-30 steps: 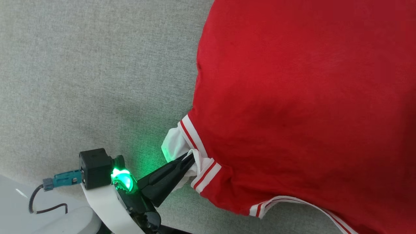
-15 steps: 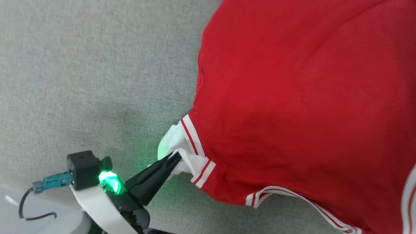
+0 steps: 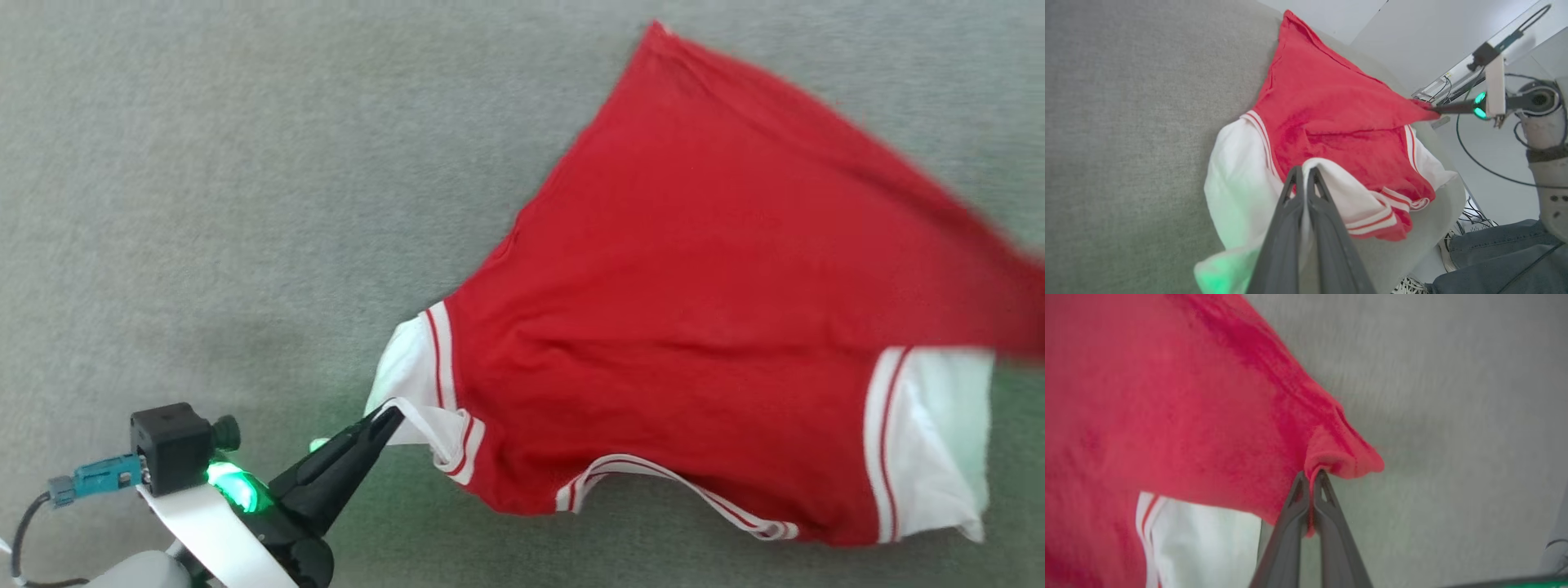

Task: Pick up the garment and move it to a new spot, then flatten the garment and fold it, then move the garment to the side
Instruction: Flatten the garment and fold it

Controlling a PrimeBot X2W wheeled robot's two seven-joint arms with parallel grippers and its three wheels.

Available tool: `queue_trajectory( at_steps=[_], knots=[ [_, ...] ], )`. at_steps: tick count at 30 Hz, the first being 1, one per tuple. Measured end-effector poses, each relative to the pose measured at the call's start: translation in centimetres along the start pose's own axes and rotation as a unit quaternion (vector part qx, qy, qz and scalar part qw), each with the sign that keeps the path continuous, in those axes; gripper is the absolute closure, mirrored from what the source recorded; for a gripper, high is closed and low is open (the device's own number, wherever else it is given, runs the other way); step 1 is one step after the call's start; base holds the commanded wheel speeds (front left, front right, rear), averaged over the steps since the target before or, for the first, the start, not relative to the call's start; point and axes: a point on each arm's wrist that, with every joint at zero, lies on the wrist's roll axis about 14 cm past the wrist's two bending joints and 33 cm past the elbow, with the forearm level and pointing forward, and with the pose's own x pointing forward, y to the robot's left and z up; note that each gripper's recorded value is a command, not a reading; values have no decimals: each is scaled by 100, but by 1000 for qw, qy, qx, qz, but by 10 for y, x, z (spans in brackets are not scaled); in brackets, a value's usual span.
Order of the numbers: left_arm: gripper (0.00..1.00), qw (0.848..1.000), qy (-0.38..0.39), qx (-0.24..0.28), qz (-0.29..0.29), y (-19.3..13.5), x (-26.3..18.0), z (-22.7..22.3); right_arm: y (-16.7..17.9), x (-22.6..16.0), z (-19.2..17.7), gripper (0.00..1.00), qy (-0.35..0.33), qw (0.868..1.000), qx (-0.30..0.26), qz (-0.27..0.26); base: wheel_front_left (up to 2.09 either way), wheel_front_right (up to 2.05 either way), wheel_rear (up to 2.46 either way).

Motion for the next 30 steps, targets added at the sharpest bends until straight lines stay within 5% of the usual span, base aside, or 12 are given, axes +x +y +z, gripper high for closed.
queue_trajectory(
  at_steps=[8,15,16,17,18,24,30],
  knots=[
    [100,1000,6,23,-15,-2,6,5,57,-46,-140,100,139,986,37,85,0,0,0],
    [100,999,6,30,-14,2,10,9,103,-60,-186,100,170,974,60,138,0,0,0],
    [100,999,7,30,-15,2,11,9,106,-59,-185,70,160,975,60,142,0,0,0],
    [100,999,8,30,-16,1,11,8,106,-59,-180,11,141,978,65,141,0,0,0],
    [100,999,8,30,-17,1,12,8,105,-58,-174,0,123,980,73,139,0,0,0],
    [100,1000,0,23,-13,0,9,8,78,-68,-119,0,8,992,79,103,0,0,0],
    [100,1000,-8,11,-6,1,8,6,46,-68,-20,0,-124,991,26,53,0,0,0]
  ],
)
